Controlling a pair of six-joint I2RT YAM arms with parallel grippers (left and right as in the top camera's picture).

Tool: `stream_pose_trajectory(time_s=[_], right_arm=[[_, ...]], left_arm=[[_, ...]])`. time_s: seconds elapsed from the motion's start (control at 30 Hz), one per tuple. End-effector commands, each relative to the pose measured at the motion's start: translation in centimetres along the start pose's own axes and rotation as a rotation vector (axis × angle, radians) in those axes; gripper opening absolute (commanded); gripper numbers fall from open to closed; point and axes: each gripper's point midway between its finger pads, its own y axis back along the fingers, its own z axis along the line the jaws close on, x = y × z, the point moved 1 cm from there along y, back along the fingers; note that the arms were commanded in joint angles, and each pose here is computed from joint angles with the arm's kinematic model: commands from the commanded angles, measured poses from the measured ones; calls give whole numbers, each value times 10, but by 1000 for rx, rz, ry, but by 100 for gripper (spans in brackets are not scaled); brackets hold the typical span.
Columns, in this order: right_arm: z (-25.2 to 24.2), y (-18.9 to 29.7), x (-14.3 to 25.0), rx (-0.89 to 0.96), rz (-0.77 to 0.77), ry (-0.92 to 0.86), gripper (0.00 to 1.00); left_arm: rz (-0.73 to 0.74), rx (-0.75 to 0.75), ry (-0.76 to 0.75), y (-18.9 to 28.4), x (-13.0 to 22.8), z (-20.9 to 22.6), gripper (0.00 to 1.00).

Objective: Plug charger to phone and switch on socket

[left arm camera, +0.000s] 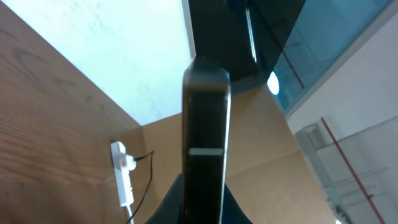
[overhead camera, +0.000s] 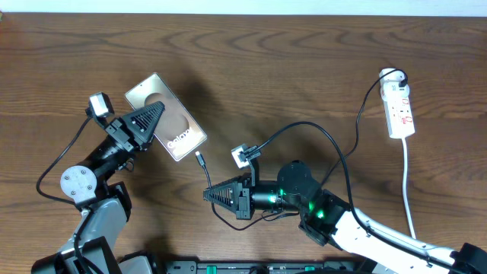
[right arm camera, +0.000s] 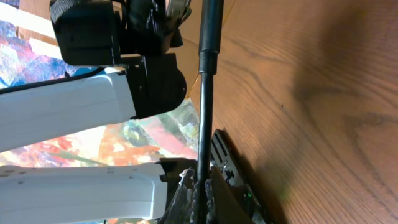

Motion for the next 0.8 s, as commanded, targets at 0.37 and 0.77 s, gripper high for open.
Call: stream_pose_trajectory(time_s=[0.37, 0.77], right_arm=[[11, -1, 7, -78, 56, 82, 1], [6, 4, 3, -79, 63, 94, 1]], left_arm=[[45, 21, 15, -4, 3, -13, 7], [64, 16, 14, -3, 6, -12, 7]])
